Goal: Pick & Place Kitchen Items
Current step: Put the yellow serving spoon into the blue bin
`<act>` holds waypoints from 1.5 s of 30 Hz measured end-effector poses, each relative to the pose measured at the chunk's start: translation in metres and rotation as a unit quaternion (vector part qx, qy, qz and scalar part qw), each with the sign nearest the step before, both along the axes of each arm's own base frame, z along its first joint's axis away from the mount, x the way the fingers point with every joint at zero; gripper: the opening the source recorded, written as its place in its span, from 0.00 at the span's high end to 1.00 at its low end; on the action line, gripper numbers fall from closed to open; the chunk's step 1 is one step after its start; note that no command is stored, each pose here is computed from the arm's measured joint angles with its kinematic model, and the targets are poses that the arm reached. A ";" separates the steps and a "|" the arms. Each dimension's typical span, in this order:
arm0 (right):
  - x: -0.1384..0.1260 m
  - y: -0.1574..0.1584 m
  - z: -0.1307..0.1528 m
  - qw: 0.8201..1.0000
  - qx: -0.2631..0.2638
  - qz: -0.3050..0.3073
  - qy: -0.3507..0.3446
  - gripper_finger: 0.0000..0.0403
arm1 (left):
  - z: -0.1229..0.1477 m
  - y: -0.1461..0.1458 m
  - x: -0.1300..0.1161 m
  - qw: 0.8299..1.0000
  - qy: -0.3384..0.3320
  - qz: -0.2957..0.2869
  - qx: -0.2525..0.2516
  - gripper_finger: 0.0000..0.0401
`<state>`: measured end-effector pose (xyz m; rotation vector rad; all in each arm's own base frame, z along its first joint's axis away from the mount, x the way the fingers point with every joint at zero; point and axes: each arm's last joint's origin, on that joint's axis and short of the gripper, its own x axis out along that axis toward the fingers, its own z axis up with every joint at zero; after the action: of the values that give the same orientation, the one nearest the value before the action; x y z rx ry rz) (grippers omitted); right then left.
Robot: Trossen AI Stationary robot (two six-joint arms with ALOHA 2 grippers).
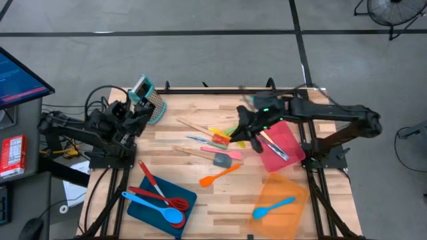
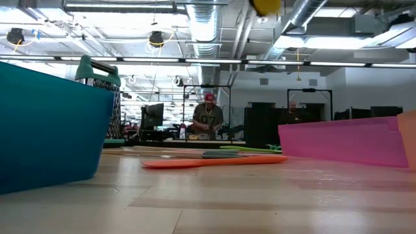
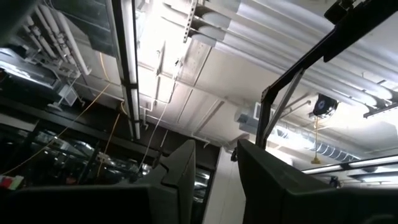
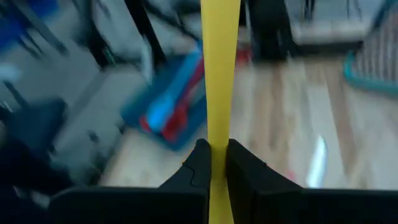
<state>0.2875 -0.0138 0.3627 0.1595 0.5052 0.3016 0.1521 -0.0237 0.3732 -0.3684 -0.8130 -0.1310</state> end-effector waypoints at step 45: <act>-0.090 0.127 0.110 0.898 0.226 0.212 -0.311 0.95 | -0.001 0.000 0.001 1.000 0.008 -0.003 0.005 0.74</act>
<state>0.1971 0.1132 0.4731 0.3899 -0.1884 0.8667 0.1535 -0.0242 0.3720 -0.3622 -0.7958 -0.1366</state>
